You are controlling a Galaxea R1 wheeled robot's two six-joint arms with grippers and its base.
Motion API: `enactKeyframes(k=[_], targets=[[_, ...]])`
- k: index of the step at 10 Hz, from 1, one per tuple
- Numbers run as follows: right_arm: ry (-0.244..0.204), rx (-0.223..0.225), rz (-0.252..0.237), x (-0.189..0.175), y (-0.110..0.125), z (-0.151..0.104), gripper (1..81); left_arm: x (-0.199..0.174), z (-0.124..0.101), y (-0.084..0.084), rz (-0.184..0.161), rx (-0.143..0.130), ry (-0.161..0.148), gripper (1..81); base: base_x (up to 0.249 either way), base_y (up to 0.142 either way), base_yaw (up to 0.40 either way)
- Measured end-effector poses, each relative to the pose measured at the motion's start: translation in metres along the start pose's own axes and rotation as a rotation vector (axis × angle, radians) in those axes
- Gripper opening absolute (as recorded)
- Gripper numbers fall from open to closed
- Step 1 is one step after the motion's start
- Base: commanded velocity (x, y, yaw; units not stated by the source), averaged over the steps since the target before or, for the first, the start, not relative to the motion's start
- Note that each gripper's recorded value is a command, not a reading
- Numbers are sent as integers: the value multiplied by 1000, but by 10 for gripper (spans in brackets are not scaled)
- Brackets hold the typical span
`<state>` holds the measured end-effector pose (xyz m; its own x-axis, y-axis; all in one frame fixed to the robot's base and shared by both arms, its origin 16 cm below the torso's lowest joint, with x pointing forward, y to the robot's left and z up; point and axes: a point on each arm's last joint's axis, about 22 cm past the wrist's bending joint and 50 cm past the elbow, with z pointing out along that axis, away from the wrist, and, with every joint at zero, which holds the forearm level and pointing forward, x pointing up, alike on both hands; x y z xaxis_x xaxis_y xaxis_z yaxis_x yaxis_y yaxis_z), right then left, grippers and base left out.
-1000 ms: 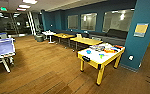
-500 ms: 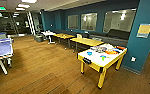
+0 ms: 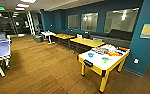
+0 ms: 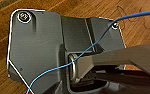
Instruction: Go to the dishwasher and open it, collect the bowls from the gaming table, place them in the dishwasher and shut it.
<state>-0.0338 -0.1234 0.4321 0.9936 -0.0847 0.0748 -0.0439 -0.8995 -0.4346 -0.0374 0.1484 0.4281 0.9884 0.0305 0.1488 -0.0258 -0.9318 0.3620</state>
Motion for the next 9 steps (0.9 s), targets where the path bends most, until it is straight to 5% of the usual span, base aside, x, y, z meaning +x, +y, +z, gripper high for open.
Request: enactKeyframes(k=[9], targets=[[0, 0, 0, 0, 0, 0, 811, 0, 1, 2, -1, -2, 0, 811, 197, 0, 0]])
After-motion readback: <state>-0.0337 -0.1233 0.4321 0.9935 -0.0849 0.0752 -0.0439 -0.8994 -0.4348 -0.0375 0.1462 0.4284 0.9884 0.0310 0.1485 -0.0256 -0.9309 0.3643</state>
